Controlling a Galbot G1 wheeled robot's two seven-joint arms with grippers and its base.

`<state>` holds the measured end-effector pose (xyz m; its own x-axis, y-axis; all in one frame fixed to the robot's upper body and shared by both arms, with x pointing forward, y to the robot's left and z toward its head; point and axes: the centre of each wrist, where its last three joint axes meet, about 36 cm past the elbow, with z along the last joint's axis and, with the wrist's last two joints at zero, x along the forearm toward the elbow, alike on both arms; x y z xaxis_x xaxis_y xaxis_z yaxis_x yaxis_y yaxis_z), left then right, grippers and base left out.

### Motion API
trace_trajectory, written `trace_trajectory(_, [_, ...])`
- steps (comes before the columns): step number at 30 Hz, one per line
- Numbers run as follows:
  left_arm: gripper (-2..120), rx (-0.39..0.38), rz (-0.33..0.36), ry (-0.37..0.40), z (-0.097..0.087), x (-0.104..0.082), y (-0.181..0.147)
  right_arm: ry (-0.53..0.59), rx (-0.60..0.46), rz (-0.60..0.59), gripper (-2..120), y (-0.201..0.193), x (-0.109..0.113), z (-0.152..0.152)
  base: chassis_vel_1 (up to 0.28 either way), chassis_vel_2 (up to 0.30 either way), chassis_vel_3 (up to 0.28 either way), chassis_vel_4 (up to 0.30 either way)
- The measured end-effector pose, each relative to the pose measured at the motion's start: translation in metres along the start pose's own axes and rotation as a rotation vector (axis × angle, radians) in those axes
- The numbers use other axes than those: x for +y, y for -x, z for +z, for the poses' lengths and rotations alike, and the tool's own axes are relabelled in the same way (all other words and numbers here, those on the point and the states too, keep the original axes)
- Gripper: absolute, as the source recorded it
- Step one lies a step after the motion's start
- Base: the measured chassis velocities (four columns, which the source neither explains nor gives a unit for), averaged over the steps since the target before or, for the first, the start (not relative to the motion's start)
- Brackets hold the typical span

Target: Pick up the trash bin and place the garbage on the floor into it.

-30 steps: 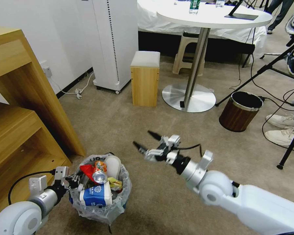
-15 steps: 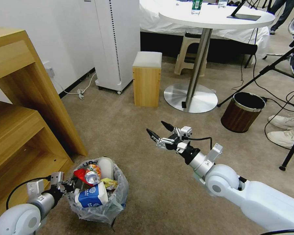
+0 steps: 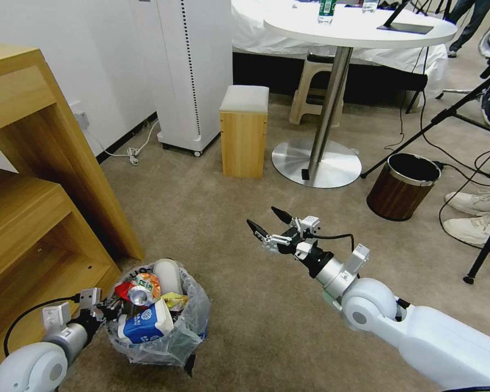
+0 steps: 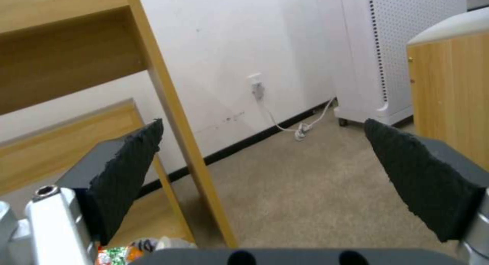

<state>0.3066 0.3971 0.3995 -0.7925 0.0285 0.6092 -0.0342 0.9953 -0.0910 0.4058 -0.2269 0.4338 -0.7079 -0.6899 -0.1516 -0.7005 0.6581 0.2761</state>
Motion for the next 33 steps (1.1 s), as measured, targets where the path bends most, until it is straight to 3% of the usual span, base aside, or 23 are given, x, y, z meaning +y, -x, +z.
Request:
trace_trajectory(11, [97, -0.113, -0.018, 0.02, -0.01, -0.006, -0.011, -0.007, -0.021, 0.004, 100, 0.002, -0.001, 0.003, 0.0, 0.0, 0.0, 0.0])
trace_trajectory(17, [100, -0.203, -0.032, 0.043, -0.021, -0.009, -0.018, -0.019, -0.046, 0.057, 100, 0.002, -0.009, 0.0, 0.0, 0.0, 0.0, 0.0])
trace_trajectory(26, [100, -0.31, -0.019, 0.05, -0.033, -0.03, -0.039, -0.139, -0.085, 0.329, 100, -0.007, -0.048, -0.035, 0.0, 0.0, 0.0, 0.0])
trace_trajectory(33, [100, -0.359, -0.018, 0.062, -0.039, -0.043, -0.053, -0.175, -0.138, 0.475, 100, -0.014, -0.063, -0.057, 0.0, 0.0, 0.0, 0.0])
